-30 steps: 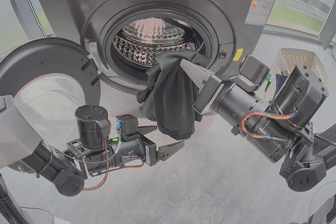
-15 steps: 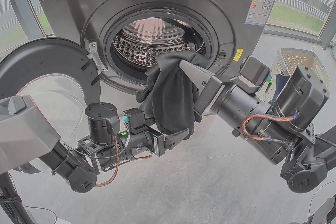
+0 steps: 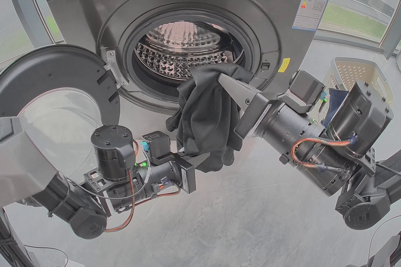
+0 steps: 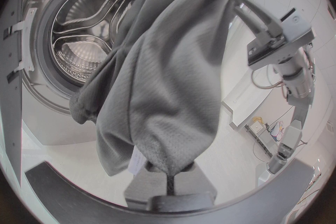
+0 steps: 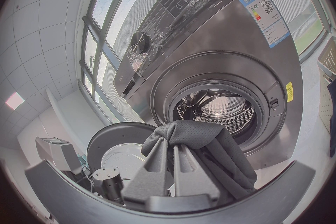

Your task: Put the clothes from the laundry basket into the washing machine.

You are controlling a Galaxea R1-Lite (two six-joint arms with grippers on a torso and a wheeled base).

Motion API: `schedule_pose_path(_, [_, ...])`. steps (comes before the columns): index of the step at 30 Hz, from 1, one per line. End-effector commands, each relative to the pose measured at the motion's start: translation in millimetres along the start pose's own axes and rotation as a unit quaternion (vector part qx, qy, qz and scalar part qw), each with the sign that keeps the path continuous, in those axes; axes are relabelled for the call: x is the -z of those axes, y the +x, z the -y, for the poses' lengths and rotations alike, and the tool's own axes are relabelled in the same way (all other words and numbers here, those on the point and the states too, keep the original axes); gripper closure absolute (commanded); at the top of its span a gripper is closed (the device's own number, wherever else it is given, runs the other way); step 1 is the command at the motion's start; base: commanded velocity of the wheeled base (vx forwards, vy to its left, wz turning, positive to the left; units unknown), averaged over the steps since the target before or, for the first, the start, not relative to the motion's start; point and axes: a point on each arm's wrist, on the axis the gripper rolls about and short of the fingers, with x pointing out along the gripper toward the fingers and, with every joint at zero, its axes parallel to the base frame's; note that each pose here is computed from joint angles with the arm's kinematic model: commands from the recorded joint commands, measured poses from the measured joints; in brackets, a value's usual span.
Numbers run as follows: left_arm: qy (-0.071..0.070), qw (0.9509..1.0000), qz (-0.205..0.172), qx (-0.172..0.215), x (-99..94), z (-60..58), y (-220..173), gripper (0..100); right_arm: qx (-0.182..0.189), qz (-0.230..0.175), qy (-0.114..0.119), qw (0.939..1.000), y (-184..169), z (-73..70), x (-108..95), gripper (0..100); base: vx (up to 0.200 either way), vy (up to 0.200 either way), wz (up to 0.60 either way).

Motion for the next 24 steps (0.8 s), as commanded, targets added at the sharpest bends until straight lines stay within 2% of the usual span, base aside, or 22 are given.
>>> schedule_pose_path(1, [0.006,0.9996,0.019,0.022,-14.3,19.4,-26,100,0.006,-0.01,-0.004,0.9999,-2,5.7,4,100,0.0,0.0,0.0])
schedule_pose_path(2, [0.008,0.9992,0.023,0.031,-17.9,26.5,-35,100,0.006,-0.017,-0.005,0.9998,-4,7.3,7,100,0.0,0.0,0.0])
schedule_pose_path(4, [0.01,0.9988,0.03,0.038,-23.1,32.6,-47,100,0.004,-0.026,-0.006,0.9996,-6,8.6,10,100,0.0,0.0,0.0])
schedule_pose_path(9, [0.012,0.998,0.045,0.042,-30.6,36.0,-63,100,0.003,-0.046,-0.008,0.9989,-12,10.8,18,100,0.0,0.0,0.0])
schedule_pose_path(10, [0.012,0.9978,0.049,0.043,-32.3,36.7,-66,100,0.004,-0.048,-0.008,0.9988,-12,11.3,19,0,0.0,0.0,0.0])
schedule_pose_path(15, [-0.006,0.9967,0.068,0.043,-40.9,37.0,-72,100,0.007,-0.051,-0.008,0.9987,-15,12.0,20,0,0.0,0.0,0.0])
schedule_pose_path(19, [-0.008,0.9963,0.075,0.041,-44.1,35.8,-71,100,0.012,-0.055,-0.008,0.9984,-21,13.6,20,0,0.0,0.0,0.0])
schedule_pose_path(24, [-0.011,0.9958,0.089,0.019,-50.7,27.1,-67,100,0.018,-0.057,-0.009,0.9982,-31,14.9,16,0,0.0,0.0,0.0])
